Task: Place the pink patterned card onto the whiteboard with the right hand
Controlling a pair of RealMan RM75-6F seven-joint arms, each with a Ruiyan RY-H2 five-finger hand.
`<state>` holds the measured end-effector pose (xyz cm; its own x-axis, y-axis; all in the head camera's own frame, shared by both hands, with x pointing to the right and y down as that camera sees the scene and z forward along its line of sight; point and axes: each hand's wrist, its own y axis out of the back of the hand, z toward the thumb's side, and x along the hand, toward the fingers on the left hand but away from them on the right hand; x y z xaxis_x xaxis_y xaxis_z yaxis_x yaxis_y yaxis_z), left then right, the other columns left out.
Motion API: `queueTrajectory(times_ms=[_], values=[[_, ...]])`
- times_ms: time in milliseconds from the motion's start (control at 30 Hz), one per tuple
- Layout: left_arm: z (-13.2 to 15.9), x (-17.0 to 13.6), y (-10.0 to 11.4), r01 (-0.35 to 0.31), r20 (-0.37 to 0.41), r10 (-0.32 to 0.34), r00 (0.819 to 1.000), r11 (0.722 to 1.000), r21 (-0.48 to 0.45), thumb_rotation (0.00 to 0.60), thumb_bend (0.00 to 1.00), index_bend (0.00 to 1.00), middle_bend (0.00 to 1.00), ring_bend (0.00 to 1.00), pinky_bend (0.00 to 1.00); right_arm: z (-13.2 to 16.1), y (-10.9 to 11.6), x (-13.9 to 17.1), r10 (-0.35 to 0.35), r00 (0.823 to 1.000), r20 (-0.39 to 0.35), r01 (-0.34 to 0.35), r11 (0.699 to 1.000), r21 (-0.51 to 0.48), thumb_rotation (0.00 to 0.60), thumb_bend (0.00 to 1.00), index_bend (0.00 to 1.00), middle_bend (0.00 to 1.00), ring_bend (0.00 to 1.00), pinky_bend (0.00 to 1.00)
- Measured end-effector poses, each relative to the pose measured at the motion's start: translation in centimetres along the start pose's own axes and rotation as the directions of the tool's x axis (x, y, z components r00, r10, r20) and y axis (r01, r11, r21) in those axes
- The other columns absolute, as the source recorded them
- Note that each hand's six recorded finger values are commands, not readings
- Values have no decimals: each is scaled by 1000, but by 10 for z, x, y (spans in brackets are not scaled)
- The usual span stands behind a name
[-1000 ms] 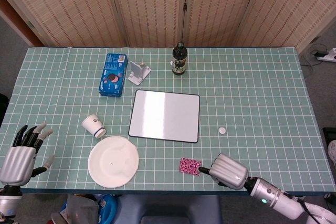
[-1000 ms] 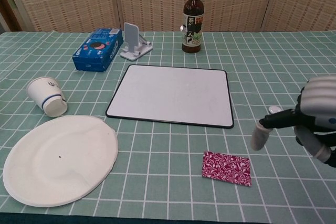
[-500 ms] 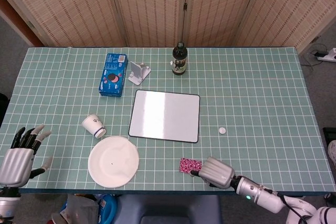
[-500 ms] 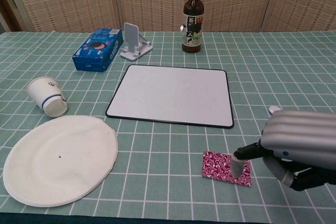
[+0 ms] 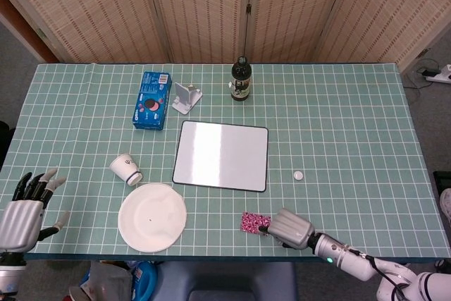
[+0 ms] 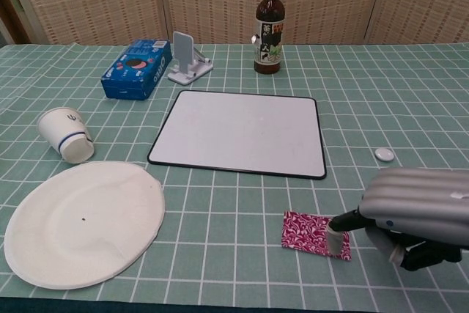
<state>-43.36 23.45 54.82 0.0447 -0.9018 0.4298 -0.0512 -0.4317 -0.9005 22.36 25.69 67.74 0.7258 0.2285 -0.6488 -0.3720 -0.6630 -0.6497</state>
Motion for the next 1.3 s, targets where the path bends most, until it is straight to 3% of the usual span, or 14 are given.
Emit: queueTrajectory(times_ms=[933, 1300], values=[[0, 1, -1, 1, 0, -1, 1000, 1000, 0, 600, 293, 190, 107, 118, 51, -59, -2, -2, 24, 985, 170, -21, 1000, -22, 600, 1000, 333, 1000, 1000, 964], [1, 1, -2, 3, 2, -3, 1000, 1000, 1, 600, 293, 190, 107, 118, 51, -59, 21, 11, -46, 986, 158, 52, 998, -37, 600, 1000, 333, 1000, 1000, 964]])
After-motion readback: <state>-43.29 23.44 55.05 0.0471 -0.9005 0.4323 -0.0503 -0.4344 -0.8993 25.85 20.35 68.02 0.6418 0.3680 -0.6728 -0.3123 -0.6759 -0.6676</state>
